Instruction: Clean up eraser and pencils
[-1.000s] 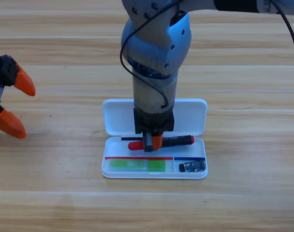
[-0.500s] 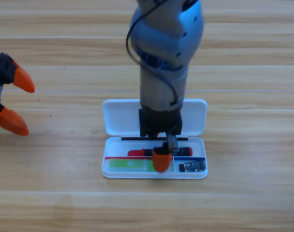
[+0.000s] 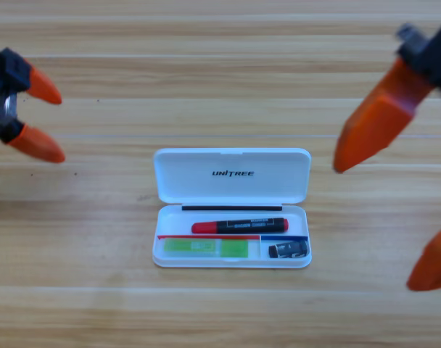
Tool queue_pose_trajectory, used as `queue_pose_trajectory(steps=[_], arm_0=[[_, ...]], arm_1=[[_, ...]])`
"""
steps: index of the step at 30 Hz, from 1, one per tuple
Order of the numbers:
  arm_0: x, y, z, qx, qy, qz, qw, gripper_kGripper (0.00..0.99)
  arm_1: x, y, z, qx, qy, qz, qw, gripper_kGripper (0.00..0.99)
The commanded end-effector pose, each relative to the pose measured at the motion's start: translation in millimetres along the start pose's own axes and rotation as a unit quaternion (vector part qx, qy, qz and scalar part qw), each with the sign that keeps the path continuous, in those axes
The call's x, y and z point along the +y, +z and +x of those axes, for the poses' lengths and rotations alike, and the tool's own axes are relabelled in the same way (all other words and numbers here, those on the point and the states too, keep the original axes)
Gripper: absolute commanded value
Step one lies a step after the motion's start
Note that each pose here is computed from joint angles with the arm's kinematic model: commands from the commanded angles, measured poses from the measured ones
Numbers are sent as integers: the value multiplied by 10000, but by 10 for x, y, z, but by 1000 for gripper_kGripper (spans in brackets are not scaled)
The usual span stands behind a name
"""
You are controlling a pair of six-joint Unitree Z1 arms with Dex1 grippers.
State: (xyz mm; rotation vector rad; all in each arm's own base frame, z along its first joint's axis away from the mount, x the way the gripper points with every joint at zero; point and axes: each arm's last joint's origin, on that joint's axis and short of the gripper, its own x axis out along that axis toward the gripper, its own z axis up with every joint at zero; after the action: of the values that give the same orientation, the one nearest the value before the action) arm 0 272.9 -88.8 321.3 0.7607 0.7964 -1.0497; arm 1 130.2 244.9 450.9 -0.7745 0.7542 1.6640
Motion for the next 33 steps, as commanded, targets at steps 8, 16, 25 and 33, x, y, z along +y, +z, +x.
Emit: queue_pose_trajectory(steps=[8, 16, 25, 33], arm_0=[[462, -99, 511, -729, 31, -150, 9972, 707], [650, -156, 913, -843, -115, -177, 9962, 268], [738, -207, 1138, -789, -138, -269, 9964, 0], [741, -180, 1254, -662, -229, -562, 9960, 0]], arm_1=[[452, -578, -428, -1289, -785, 523, 9872, 936], [590, -659, -499, -1524, -856, 541, 9831, 937], [491, -617, -419, -1432, -767, 614, 9848, 937], [448, -599, -378, -1400, -690, 655, 9856, 937]])
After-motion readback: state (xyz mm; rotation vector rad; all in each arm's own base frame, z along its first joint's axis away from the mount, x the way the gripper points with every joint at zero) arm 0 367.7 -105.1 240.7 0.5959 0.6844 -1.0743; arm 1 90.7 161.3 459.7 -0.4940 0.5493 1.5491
